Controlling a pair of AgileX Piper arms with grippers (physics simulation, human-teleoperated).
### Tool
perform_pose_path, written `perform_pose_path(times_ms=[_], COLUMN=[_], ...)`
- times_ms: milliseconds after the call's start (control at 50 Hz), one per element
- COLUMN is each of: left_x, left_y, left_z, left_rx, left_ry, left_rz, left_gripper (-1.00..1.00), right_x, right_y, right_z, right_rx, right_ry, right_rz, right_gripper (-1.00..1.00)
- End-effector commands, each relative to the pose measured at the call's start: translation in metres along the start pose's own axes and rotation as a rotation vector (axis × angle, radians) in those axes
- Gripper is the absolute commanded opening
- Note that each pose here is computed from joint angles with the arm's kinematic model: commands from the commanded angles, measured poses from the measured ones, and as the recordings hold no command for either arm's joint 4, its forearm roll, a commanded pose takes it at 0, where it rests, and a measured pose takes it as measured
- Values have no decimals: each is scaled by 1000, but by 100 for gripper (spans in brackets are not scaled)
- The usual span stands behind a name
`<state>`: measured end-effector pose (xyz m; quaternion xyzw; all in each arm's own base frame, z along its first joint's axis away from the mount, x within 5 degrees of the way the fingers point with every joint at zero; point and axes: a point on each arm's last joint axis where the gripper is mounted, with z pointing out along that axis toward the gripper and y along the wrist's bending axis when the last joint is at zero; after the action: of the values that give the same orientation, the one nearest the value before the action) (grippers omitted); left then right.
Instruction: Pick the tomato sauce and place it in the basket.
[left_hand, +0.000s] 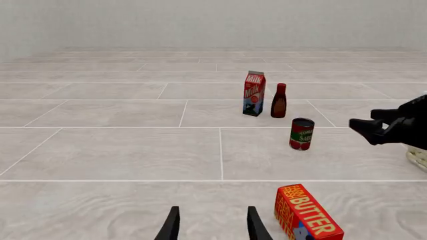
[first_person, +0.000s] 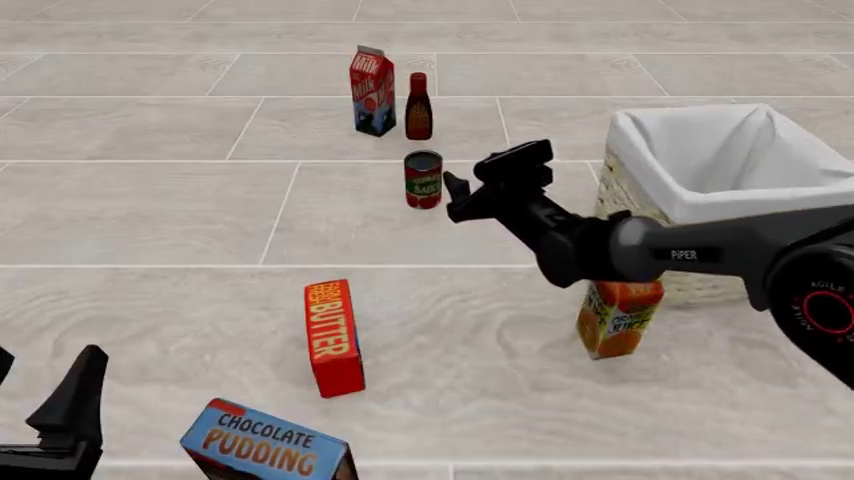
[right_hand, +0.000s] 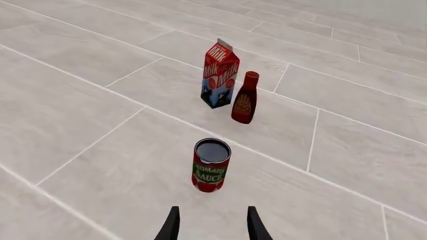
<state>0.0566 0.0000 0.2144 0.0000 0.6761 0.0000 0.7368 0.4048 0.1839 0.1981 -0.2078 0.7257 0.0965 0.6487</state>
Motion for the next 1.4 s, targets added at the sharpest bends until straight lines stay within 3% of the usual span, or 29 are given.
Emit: perform_pose_path(times_ms=[20, 400, 1000, 1400], left_x=[0, 0, 0, 0], left_y=[0, 0, 0, 0], left_z=[0, 0, 0, 0], left_rx=[0, 0, 0, 0], left_ry=[0, 0, 0, 0], left_rz=[0, 0, 0, 0], left_gripper=[100, 100, 100, 100], right_x=[8, 25, 30, 39], right_y=[-6, -11, -18, -9], right_z=[19, 55, 101, 121], right_rx=[13, 21, 29, 12], right_ry=[20, 68, 85, 102], right_rz=[13, 21, 9, -1], right_gripper=[100, 100, 100, 100])
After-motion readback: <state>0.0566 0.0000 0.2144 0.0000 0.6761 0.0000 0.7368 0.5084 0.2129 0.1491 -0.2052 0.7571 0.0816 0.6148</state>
